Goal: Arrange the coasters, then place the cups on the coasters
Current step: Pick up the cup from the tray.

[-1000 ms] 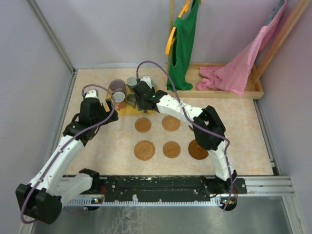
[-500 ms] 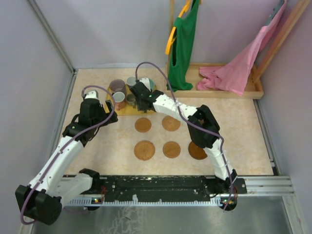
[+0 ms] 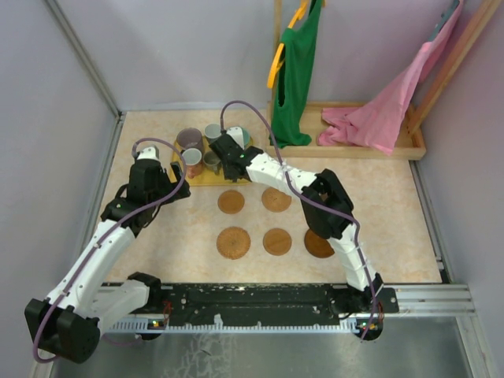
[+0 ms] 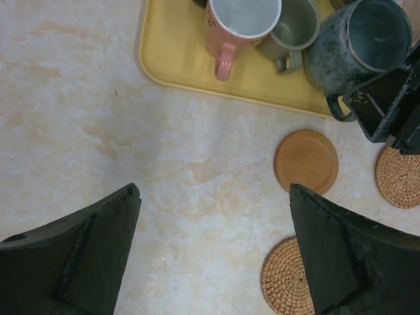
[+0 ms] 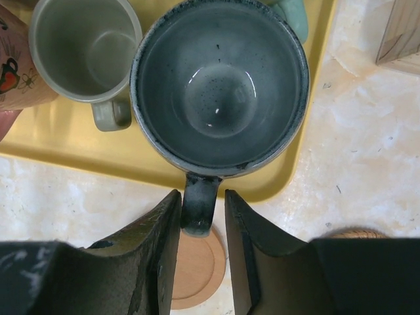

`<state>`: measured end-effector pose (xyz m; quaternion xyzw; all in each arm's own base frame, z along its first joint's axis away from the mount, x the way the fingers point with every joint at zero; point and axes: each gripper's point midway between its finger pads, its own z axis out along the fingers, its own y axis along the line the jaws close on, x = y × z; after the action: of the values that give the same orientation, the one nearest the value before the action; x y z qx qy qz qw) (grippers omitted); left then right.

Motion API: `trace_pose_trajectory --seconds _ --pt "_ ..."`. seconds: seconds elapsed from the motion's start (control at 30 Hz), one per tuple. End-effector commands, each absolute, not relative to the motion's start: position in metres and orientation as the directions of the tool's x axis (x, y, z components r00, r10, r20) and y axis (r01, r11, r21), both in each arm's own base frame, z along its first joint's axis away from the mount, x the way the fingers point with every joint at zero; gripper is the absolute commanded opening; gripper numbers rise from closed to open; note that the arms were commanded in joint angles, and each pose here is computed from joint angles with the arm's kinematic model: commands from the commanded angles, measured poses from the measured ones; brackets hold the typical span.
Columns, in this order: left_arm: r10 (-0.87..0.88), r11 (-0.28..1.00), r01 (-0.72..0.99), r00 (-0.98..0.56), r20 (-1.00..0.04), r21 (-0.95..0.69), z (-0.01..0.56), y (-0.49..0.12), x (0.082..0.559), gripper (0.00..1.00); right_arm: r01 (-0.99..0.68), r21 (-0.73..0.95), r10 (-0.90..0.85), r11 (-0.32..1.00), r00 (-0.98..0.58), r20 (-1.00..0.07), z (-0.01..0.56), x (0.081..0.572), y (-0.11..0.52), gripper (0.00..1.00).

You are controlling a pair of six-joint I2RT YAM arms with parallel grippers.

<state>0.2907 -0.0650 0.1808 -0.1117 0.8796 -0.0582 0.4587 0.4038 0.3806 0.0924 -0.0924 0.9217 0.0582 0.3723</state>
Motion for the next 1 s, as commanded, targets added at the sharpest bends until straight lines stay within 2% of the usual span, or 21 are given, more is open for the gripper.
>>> trace_pose_trajectory --seconds 0.0,0.4,0.63,0.8,0.97 --pt "-0.239 0.971 -0.139 -0.553 -0.798 -0.194 0.18 -0.062 0.288 1.0 -0.174 0.058 -0.077 0.983 -0.68 -0.729 0.097 0.418 0.384 0.34" --pt "-0.236 0.972 -0.142 -0.558 -0.795 -0.189 0.177 -0.06 0.285 1.0 -0.15 0.057 -0.061 0.987 -0.68 -0.731 0.087 0.423 0.386 0.3" --pt "-0.234 0.972 -0.147 -0.563 -0.793 -0.183 0.174 -0.059 0.284 1.0 -0.15 0.052 -0.066 0.987 -0.685 -0.726 0.082 0.422 0.385 0.16" --pt "-0.237 0.971 -0.144 -0.56 -0.794 -0.189 0.175 -0.06 0.285 1.0 -0.151 0.047 -0.071 0.987 -0.688 -0.722 0.078 0.421 0.384 0.0" --pt "-0.238 0.971 -0.144 -0.56 -0.794 -0.191 0.176 -0.06 0.284 1.0 -0.16 0.05 -0.076 0.986 -0.692 -0.718 0.076 0.419 0.384 0.0"
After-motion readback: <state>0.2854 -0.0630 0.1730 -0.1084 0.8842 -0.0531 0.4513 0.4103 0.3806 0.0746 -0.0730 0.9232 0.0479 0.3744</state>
